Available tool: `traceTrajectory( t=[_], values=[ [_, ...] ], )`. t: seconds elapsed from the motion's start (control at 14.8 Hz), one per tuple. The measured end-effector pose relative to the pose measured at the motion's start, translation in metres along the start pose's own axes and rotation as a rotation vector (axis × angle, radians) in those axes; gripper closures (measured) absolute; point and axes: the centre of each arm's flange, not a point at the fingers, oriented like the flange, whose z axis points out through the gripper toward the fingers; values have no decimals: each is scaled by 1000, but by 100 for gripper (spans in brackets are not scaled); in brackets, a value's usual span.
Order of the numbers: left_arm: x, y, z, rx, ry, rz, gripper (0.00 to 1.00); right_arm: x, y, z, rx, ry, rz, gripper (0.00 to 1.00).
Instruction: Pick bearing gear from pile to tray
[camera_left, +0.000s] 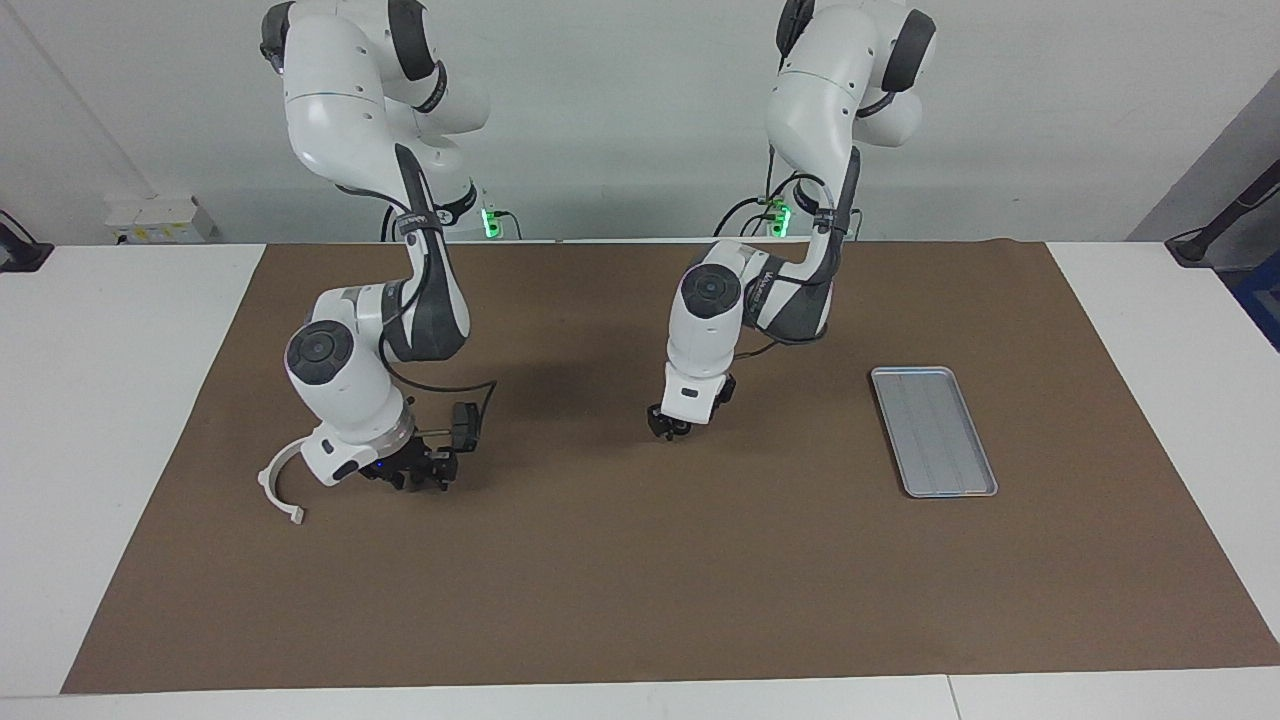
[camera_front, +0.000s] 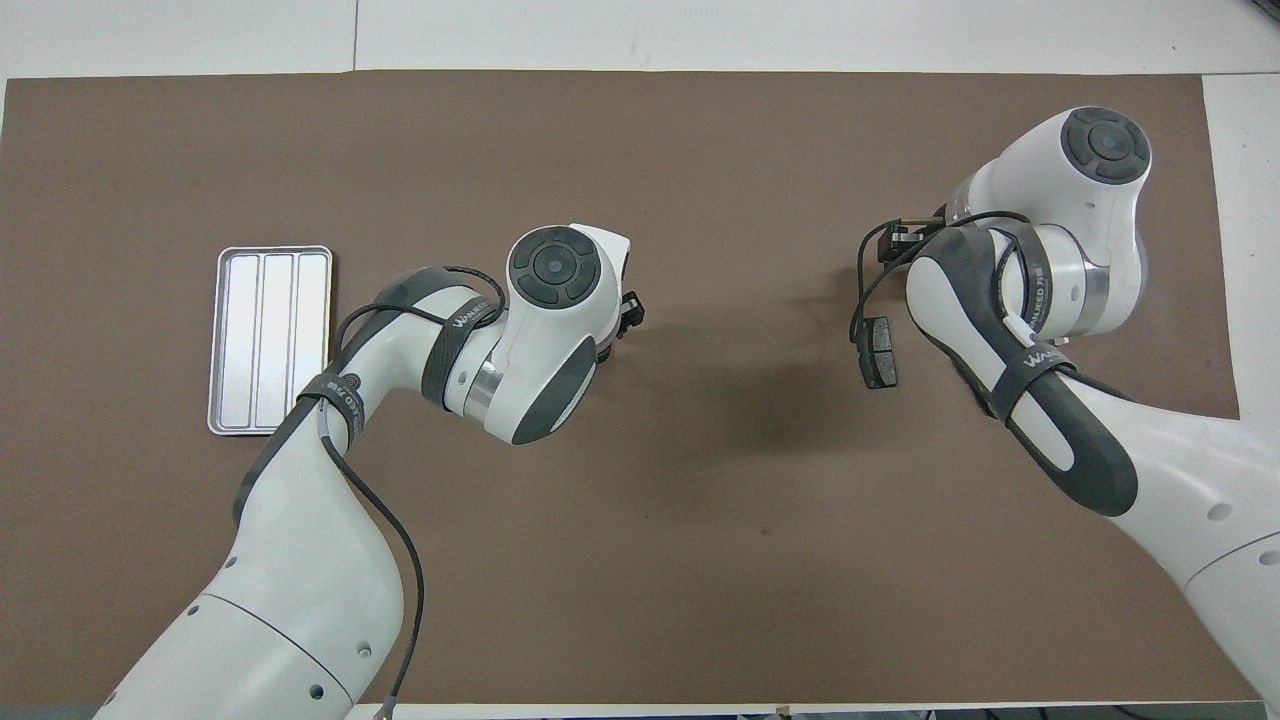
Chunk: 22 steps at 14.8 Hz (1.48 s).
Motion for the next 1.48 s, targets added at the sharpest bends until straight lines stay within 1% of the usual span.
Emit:
traceTrajectory(
  t=[0.07,0.13,0.2,0.4,0.61,0.67,0.81,0.88,0.94,1.08,1.15,1.21,1.28,1.35,1.42,1.48],
  values=[
    [0,0,0,0,0,0,32,-2,-1,2,0,-5,-3,30],
    [0,0,0,0,0,0,44,-3,-2,5,0,-11,-6,30],
    [0,0,0,0,0,0,49,-5,-1,7,-1,-14,-13,30],
    [-3,0,3,3,-2,4,50,-7,5,7,-3,-18,-30,31],
    [-6,2,4,6,-4,9,50,-11,8,11,-5,-29,-28,30],
    [-7,2,5,6,-4,10,48,-12,8,11,-5,-32,-28,30],
    [-8,3,5,6,-4,12,49,-13,8,12,-6,-33,-28,31],
    [-9,3,5,7,-4,13,54,-13,8,12,-6,-33,-28,30],
    [-9,3,4,4,-3,12,65,-13,8,12,-6,-33,-28,30],
    [-10,4,4,6,-4,2,65,-13,8,12,-6,-33,-28,30],
    [-10,3,4,13,-7,-2,65,-13,8,11,-6,-32,-28,37],
    [-9,2,4,25,-13,-7,65,-13,8,11,-5,-31,-28,40],
    [-6,0,2,35,-16,-14,65,-13,8,11,-5,-30,-28,40],
    [-1,-4,-4,41,-15,-24,65,-13,8,11,-5,-29,-28,47],
    [6,-9,-11,47,-14,-36,65,-13,8,11,-5,-29,-28,47],
    [12,-14,-21,51,-14,-49,65,-13,8,11,-5,-29,-28,49]
  ],
)
